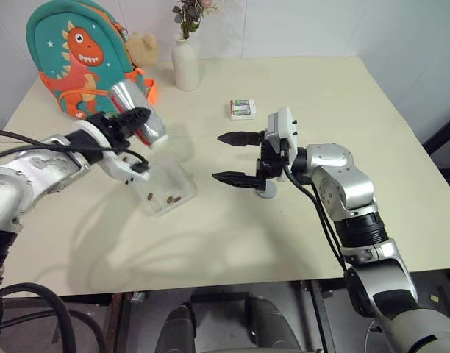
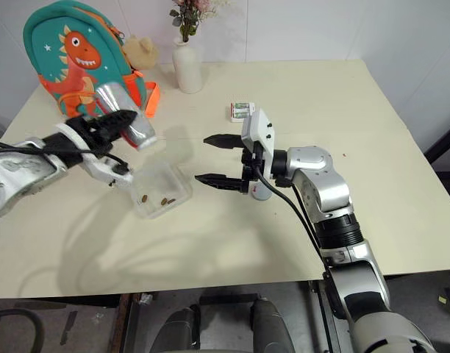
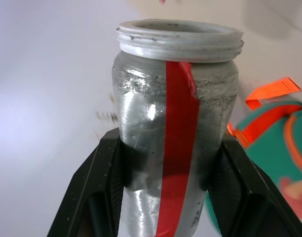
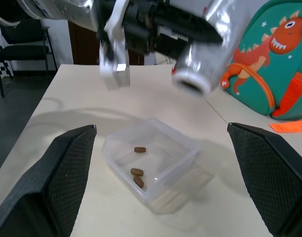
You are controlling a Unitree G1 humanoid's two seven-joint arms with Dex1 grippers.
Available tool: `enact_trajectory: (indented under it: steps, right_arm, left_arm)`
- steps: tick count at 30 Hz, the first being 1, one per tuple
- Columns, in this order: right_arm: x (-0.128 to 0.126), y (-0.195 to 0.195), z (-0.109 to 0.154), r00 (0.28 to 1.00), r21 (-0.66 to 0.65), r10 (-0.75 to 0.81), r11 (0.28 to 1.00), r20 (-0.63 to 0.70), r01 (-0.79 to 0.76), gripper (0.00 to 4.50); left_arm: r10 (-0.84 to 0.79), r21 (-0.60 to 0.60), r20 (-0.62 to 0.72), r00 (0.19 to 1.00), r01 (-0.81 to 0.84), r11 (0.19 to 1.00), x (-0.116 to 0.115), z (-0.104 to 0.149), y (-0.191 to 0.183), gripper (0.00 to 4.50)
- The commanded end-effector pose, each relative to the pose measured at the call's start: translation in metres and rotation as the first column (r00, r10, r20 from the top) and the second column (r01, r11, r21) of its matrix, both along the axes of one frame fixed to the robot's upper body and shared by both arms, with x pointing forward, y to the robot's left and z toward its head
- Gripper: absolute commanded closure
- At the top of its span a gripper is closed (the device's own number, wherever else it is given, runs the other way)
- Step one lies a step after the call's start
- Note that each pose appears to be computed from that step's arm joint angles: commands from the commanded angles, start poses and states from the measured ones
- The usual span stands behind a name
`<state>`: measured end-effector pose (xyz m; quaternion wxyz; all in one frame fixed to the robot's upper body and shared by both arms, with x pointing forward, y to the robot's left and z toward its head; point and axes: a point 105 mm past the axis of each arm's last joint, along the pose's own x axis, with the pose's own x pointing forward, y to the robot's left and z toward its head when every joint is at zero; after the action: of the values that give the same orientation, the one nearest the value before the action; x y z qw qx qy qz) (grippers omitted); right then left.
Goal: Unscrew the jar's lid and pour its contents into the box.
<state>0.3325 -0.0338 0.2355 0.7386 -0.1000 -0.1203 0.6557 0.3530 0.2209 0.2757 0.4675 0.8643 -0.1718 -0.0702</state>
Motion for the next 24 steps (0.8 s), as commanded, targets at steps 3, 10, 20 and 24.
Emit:
enact_trajectory:
  steps: [3,10,20,24]
  right_arm:
    - [-0.008,-0.001,0.009,0.999,0.023,0.031,0.999,0.032,-0.032,0.02]
    - [-0.011,-0.001,0.011,0.997,-0.008,0.054,0.999,0.055,-0.054,0.02]
    - [-0.009,0.001,0.011,0.994,-0.042,0.053,0.998,0.096,-0.049,0.02]
    - [-0.008,0.001,0.008,0.991,-0.066,0.057,0.997,0.119,-0.049,0.02]
  left_arm:
    - [-0.014,-0.722,-0.194,0.981,-0.133,0.679,-0.008,0.008,0.036,2.53]
    - [-0.148,-0.976,-0.209,0.967,-0.215,-0.031,-0.014,0.009,0.073,2.53]
    - [-0.143,-0.824,-0.116,0.983,-0.176,-0.539,-0.010,-0.059,0.125,2.53]
    - [-0.180,-0.827,-0.032,0.983,-0.127,-0.548,-0.009,-0.072,0.122,2.53]
